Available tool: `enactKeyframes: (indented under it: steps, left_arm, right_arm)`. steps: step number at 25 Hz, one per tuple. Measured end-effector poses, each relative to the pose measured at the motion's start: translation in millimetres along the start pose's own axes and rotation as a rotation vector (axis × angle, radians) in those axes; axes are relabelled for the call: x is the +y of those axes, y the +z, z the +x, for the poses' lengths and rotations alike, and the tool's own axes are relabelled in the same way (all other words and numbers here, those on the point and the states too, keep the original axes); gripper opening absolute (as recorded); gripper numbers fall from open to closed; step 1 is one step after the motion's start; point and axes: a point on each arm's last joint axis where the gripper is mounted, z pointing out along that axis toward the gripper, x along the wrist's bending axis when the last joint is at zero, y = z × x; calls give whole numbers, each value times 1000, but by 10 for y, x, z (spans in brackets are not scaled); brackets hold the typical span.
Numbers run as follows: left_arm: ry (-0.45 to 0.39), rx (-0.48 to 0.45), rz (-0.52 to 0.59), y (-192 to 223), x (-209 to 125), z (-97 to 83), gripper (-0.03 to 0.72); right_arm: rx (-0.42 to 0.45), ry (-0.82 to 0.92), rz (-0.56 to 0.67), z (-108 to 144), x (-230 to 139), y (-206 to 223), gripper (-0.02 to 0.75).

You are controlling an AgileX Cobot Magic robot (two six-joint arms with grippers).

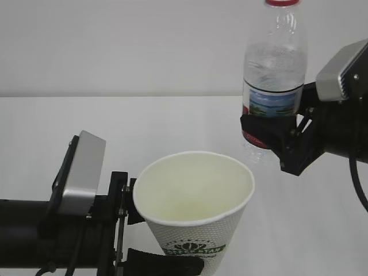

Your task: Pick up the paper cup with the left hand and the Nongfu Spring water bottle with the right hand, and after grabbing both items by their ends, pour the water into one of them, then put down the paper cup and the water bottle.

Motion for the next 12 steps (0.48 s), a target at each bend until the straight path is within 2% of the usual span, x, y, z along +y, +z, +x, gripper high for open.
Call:
enactKeyframes:
  steps: [12]
  left_arm:
    - [1, -1, 2, 0, -2, -1, 503]
  right_arm:
    - [104, -83, -7, 71, 73, 213, 512]
